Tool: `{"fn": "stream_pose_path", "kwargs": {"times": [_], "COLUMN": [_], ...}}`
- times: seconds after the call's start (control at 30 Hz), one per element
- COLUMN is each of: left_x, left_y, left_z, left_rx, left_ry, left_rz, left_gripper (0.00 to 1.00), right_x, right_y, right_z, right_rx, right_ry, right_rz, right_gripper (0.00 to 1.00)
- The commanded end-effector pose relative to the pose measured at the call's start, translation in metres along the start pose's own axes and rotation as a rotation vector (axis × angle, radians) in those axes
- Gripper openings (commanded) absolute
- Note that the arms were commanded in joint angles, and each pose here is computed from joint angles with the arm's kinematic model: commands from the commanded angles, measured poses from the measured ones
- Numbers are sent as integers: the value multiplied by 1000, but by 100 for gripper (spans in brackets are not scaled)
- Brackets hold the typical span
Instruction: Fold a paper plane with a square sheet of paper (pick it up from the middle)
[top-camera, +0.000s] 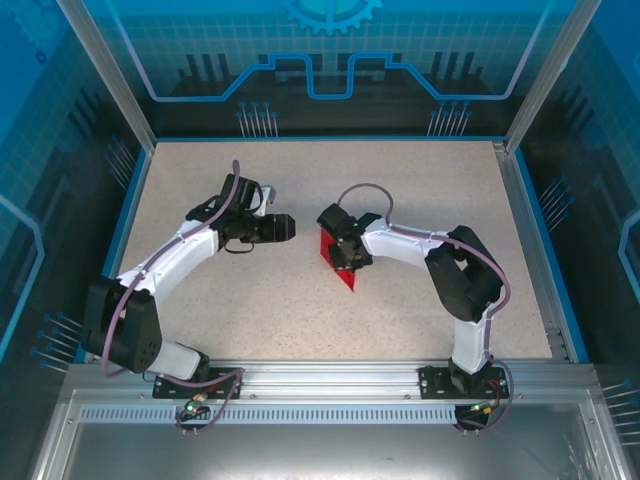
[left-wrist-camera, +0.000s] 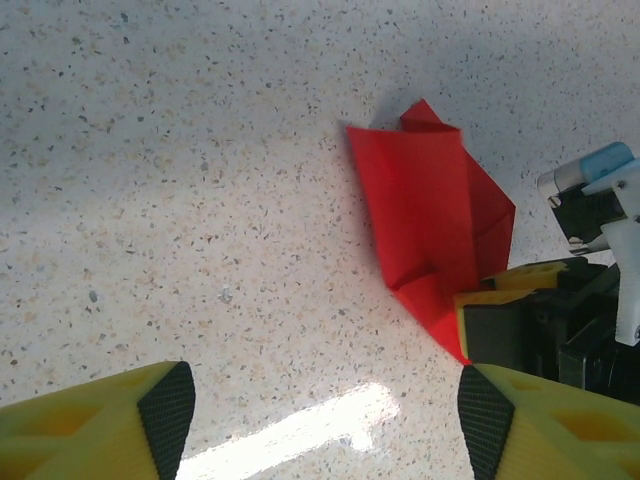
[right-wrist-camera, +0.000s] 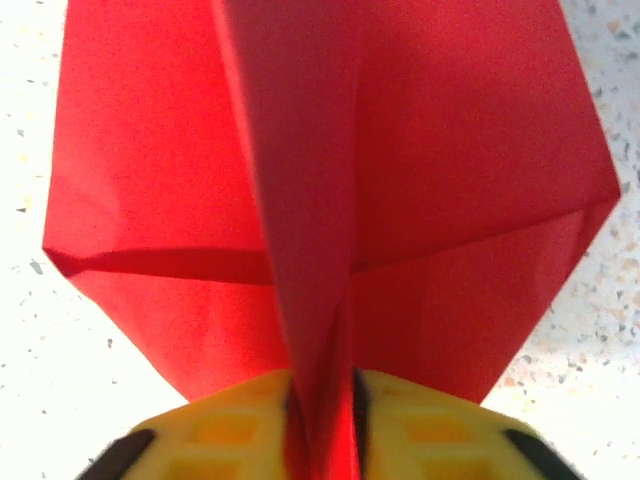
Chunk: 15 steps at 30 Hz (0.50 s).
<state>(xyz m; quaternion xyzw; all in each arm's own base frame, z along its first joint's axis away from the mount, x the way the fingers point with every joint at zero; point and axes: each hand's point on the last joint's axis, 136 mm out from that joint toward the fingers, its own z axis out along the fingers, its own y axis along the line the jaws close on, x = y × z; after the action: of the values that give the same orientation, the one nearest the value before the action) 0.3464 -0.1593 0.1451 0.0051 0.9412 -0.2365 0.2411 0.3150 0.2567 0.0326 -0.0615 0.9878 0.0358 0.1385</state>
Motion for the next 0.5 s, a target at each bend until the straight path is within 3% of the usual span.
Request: {"fn": "stream_pose_path", "kwargs": {"times": [0.0, 0.2, 0.47], "left_x": [-1, -7, -24], "left_y": [-4, 7, 63], "left_z": [-3, -13, -36], "left_rx": [31, -51, -370], "left_ry": [-27, -75, -249], "left_rz": [-2, 48, 110], "left_gripper": [78, 85, 99], "right_x": [-8, -11, -33], "right_y": [7, -5, -23], "right_z": [-7, -35, -78], "right_rx": [-22, -37, -134], "right_ry": [-8, -17, -149], "right_rz": [24, 5, -156], "right_gripper": [31, 44, 56]}}
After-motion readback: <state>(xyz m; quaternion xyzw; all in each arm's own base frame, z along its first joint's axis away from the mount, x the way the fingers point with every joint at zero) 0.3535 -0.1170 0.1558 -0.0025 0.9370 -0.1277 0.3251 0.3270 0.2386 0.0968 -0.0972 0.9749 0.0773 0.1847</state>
